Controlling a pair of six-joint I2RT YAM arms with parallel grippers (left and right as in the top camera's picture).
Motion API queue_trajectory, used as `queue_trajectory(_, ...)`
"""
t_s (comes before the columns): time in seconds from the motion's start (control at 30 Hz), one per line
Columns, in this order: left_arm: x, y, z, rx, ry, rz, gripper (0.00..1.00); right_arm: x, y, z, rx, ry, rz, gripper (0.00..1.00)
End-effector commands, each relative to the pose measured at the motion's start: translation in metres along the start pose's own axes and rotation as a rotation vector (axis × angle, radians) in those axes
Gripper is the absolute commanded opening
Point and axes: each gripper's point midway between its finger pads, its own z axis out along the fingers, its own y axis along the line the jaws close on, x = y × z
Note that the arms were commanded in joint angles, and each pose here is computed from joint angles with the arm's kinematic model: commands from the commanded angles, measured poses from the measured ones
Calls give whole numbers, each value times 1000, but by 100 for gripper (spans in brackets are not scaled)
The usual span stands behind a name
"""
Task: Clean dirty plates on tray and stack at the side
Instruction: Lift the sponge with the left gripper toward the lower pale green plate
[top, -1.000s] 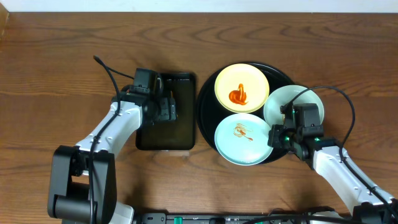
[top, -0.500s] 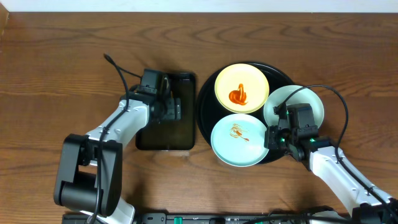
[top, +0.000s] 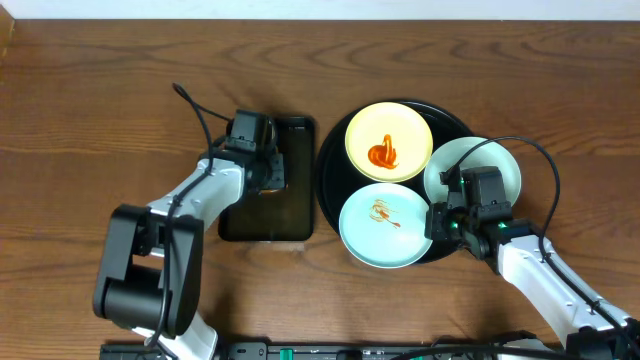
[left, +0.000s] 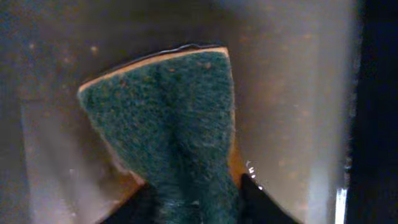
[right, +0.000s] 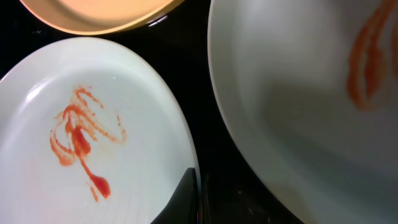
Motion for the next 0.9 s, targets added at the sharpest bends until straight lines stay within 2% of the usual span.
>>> queue_trajectory(0.0, 8, 8, 9, -42, 31, -3, 22, 4, 2, 2, 1, 18, -19, 1)
queue_trajectory(0.03, 7, 9, 9, -48, 29, -3, 15, 5, 1, 2, 2, 19, -19, 1)
queue_trajectory(0.1, 6, 9, 8, -48, 25, -3, 8, 5, 1, 2, 3, 22, -18, 1)
queue_trajectory(0.47, -16, -1, -25, -19, -74, 5, 7, 5, 1, 2, 3, 21, -19, 1)
queue_trajectory(0.87, -19, -6, -61, -7, -116, 9, 8, 5, 1, 2, 3, 21, -30, 1)
